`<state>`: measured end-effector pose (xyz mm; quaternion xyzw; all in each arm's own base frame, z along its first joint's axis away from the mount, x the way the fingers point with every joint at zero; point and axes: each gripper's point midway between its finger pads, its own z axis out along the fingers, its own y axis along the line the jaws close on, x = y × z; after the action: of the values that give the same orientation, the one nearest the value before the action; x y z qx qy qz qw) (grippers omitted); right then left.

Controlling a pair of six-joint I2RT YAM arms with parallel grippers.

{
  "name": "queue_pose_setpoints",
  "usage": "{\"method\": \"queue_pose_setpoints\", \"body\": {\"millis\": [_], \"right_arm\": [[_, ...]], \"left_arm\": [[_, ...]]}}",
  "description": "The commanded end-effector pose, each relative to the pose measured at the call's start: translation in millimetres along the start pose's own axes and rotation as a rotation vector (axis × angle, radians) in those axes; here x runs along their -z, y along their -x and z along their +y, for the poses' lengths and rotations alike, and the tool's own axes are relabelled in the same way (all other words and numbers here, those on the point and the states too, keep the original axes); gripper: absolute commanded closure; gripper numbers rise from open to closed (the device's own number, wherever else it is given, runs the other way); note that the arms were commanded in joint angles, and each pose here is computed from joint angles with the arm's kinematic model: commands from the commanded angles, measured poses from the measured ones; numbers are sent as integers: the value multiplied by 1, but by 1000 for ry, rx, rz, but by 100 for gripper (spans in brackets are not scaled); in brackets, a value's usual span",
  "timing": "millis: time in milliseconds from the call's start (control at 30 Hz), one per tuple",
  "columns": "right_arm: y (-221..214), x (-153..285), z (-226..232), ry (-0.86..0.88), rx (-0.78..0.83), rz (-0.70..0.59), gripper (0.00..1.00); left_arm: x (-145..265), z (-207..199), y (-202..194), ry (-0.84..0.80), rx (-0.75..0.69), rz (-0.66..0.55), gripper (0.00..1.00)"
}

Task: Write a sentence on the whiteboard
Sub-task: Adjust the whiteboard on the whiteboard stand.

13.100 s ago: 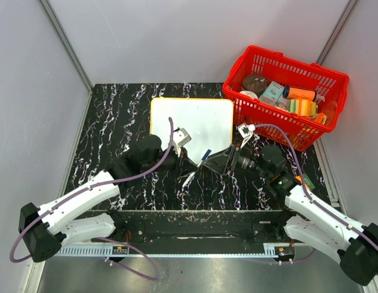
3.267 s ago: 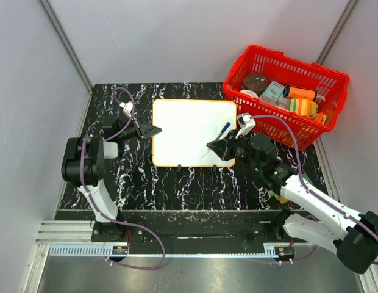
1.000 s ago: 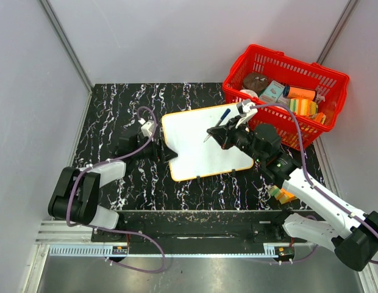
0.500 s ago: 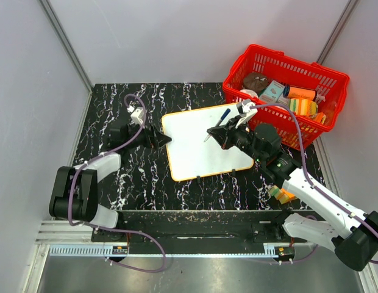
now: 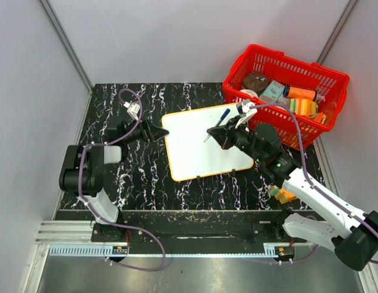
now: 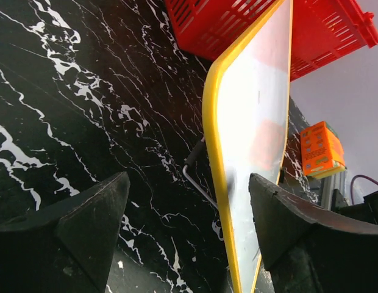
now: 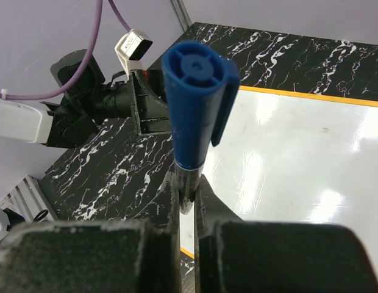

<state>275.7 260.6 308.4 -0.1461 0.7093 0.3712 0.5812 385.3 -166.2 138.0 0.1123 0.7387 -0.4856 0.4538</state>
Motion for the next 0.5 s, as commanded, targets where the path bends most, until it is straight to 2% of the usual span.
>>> {"method": "queue_pose_setpoints", "body": {"millis": [0,267,467], "right_arm": [[12,-2,2,7,12,-30,100],[6,-8,-1,2,-1,-14,100],[-1,-12,-2,2,-15,-8,100]], "left_arm": [[-6,-25,33,-153,-111,-60,18],[-10,-20,32,-173,-93,-54,19],[-14,-18,37,-232,-56,-62,30]]}}
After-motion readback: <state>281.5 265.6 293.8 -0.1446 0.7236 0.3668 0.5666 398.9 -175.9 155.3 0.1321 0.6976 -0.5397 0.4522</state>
